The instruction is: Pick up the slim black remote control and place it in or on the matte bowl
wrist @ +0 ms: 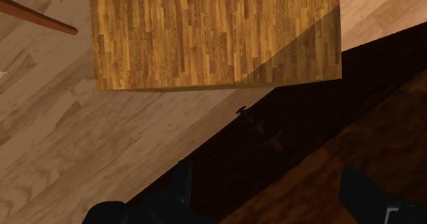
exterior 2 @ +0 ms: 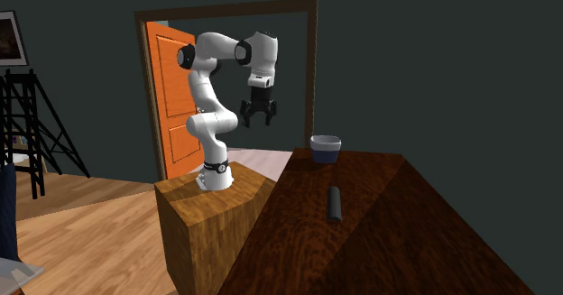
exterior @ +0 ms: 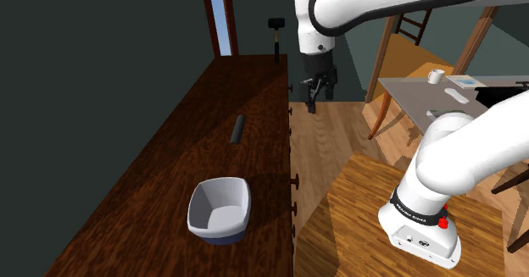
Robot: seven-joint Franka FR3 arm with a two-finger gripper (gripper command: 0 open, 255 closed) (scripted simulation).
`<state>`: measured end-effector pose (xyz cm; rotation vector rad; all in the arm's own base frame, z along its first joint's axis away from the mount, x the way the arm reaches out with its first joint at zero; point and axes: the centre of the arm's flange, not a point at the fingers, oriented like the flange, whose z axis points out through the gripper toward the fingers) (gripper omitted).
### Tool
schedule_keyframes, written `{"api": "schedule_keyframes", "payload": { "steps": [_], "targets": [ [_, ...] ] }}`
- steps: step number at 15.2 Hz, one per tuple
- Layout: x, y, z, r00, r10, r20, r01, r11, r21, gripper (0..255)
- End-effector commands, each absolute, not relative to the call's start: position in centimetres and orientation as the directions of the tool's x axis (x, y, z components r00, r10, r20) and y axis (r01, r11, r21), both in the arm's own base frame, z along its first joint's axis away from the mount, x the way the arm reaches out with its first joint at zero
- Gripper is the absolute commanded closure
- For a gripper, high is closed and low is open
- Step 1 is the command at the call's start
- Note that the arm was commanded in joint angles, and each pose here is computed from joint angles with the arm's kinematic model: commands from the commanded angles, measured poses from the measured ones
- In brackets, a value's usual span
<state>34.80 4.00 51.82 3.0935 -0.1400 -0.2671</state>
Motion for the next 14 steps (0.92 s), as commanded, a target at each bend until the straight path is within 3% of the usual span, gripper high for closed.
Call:
{"api": "schedule_keyframes", "payload": {
  "steps": [1,14],
  "targets": [
    [36.8,4.9,50.6,0.973,-0.153,-0.170,-0.149,-0.988,0.034,0],
    [51.2,8.3,43.2,0.848,-0.496,-0.189,-0.505,-0.863,-0.003,0]
  ]
}}
